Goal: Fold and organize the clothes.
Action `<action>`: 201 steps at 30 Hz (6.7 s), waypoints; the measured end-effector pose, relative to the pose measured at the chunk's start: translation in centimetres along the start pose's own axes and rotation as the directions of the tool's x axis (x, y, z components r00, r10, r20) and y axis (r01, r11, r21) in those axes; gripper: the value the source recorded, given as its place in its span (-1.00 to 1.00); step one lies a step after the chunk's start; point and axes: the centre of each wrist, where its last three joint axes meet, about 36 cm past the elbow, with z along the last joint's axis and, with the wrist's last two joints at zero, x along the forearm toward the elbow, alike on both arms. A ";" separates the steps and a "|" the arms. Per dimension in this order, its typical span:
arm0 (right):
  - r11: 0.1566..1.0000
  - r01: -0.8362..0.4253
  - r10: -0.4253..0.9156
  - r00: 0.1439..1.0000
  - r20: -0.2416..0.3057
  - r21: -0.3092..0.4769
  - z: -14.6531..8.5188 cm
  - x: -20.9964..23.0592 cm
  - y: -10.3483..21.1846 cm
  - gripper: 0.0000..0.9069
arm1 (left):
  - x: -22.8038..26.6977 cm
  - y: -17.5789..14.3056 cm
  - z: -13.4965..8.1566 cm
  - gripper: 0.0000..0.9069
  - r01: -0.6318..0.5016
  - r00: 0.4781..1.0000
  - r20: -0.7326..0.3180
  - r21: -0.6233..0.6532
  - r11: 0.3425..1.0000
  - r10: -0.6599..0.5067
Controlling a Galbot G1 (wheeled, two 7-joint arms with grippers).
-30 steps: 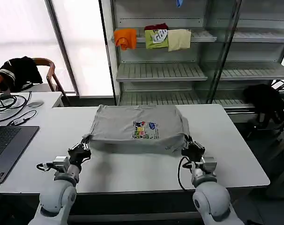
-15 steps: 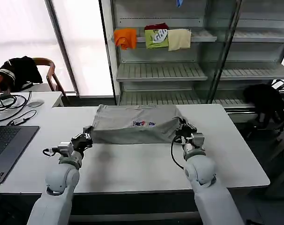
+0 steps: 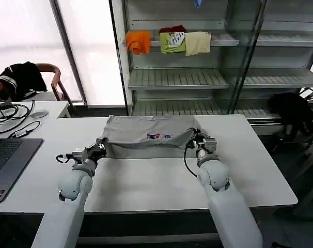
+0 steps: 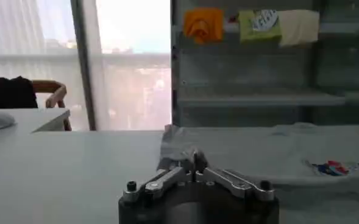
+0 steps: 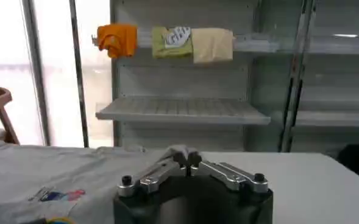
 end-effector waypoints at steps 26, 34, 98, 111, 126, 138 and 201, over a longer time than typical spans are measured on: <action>0.985 -0.060 0.046 0.995 -0.088 -0.160 -2.2 -3.2 2.2 1.00 | -1.0 -0.1 -0.7 1.00 0.032 0.998 -0.052 -0.009 0.999 -0.032; 0.978 -0.095 0.077 0.992 -0.104 -0.184 -2.6 -2.5 1.9 1.00 | 0.1 -0.3 -0.8 1.00 0.030 0.998 -0.050 -0.018 0.999 -0.031; 0.992 -0.118 0.123 0.978 -0.170 0.040 5.4 4.3 -1.8 1.00 | 0.6 1.8 2.1 1.00 0.075 0.991 -0.111 -0.049 0.996 -0.080; 0.992 -0.116 0.122 0.973 -0.195 0.044 6.6 4.3 -1.8 -1.00 | 0.4 1.9 3.2 -0.96 0.057 0.986 -0.151 -0.065 0.996 -0.066; 0.993 -0.112 0.115 0.971 -0.208 0.029 7.2 5.1 -2.0 -1.00 | 0.9 1.5 4.4 -0.96 0.041 0.984 -0.172 -0.052 0.998 -0.049; 0.993 -0.117 0.119 0.977 -0.178 0.023 6.5 8.2 -2.4 -1.00 | 3.8 1.4 4.4 -0.96 0.038 0.987 -0.155 -0.060 0.997 -0.047; 0.988 -0.150 0.149 0.988 -0.024 -0.030 1.5 25.7 -7.7 1.00 | 25.1 -5.4 1.5 1.00 -0.065 0.998 0.015 -0.054 0.996 0.066</action>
